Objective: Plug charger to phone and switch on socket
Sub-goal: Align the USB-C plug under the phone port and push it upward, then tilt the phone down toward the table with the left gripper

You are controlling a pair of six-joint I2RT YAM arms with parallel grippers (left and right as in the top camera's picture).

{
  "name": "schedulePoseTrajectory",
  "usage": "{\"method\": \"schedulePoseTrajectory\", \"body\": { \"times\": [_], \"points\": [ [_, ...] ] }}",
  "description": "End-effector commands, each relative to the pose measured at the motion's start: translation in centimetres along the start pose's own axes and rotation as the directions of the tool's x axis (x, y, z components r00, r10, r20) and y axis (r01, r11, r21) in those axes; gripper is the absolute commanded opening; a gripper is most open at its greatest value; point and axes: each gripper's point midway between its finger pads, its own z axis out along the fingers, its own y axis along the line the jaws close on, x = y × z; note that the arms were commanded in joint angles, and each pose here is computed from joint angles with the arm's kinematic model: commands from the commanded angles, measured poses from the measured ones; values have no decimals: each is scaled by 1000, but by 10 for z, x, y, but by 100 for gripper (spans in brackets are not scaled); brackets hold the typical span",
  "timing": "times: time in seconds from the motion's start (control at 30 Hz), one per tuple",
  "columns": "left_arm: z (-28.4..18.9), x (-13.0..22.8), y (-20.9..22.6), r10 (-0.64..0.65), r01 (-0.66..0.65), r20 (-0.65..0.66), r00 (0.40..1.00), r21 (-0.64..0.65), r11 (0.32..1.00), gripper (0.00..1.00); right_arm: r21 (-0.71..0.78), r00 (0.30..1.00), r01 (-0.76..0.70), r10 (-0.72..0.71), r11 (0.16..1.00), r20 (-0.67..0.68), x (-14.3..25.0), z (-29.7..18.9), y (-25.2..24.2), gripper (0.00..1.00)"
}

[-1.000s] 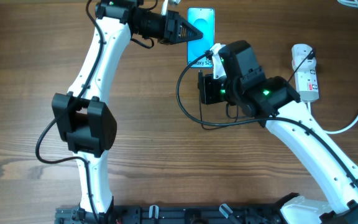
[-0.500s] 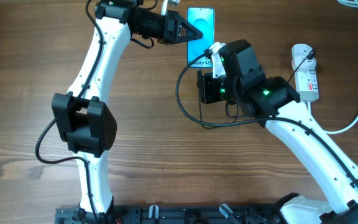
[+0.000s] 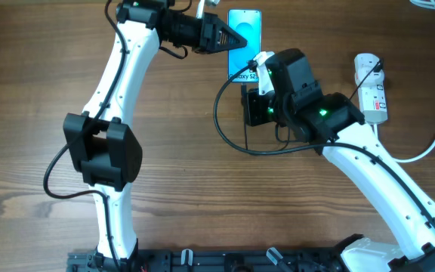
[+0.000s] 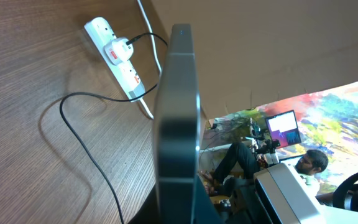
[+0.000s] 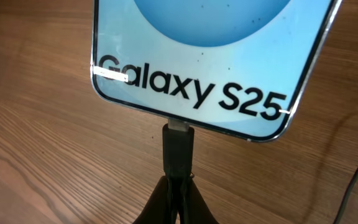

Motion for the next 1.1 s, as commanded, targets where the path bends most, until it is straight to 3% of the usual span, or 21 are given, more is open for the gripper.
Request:
{"method": "schedulePoseTrajectory", "body": {
  "times": [0.0, 0.97, 1.07],
  "points": [
    [3, -2, -19, 61, -60, -3, 998, 31, 998, 4, 41, 999, 20, -22, 999, 44, -14, -4, -5, 4],
    [3, 5, -14, -1, 1, -19, 1000, 6, 1000, 4, 95, 979, 24, -43, 995, 198, -50, -9, -10, 4],
    [3, 6, -15, -7, 7, -22, 1000, 13, 1000, 4, 119, 970, 73, -98, 990, 221, -57, -11, -11, 4]
  ]
}}
